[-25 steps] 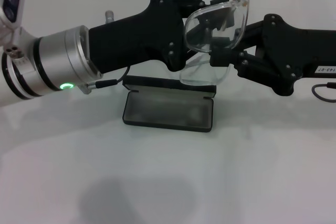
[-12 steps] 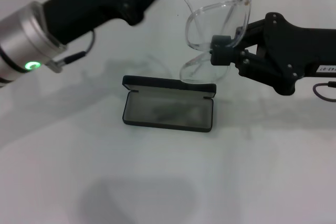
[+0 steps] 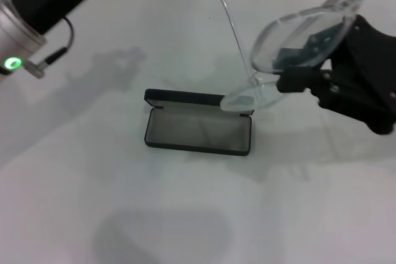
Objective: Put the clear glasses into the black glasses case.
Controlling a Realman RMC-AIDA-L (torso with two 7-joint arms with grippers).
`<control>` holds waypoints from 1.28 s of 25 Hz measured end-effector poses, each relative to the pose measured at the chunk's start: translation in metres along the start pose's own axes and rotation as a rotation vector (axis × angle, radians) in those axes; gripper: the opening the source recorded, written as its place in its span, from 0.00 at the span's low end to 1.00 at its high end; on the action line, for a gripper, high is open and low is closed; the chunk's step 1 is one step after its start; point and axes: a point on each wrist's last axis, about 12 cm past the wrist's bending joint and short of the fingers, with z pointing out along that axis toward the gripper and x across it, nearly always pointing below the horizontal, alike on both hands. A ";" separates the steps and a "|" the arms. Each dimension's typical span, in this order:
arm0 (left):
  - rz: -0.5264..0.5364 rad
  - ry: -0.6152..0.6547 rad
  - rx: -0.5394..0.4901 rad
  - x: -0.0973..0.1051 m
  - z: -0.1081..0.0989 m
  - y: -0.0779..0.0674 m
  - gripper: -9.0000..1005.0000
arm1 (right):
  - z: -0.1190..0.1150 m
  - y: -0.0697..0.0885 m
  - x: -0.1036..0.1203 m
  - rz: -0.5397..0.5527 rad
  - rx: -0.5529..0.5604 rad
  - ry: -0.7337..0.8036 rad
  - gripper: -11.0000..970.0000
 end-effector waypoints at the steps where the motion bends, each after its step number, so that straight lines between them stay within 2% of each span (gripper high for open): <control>1: -0.009 0.011 0.007 0.003 0.002 -0.001 0.18 | 0.000 0.001 -0.001 -0.007 -0.015 -0.010 0.10; 6: -0.044 0.079 0.141 0.018 0.022 -0.021 0.18 | 0.006 0.000 -0.004 -0.018 -0.050 -0.017 0.10; 14: -0.058 0.054 0.329 0.018 0.033 -0.046 0.18 | 0.009 -0.010 -0.001 -0.009 0.009 -0.003 0.10; 19: -0.072 -0.009 0.364 0.011 0.032 -0.051 0.18 | 0.010 -0.012 0.003 -0.002 0.045 0.017 0.10; 32: -0.088 -0.003 0.408 0.013 0.032 -0.057 0.18 | 0.008 -0.016 0.008 0.011 0.079 0.021 0.10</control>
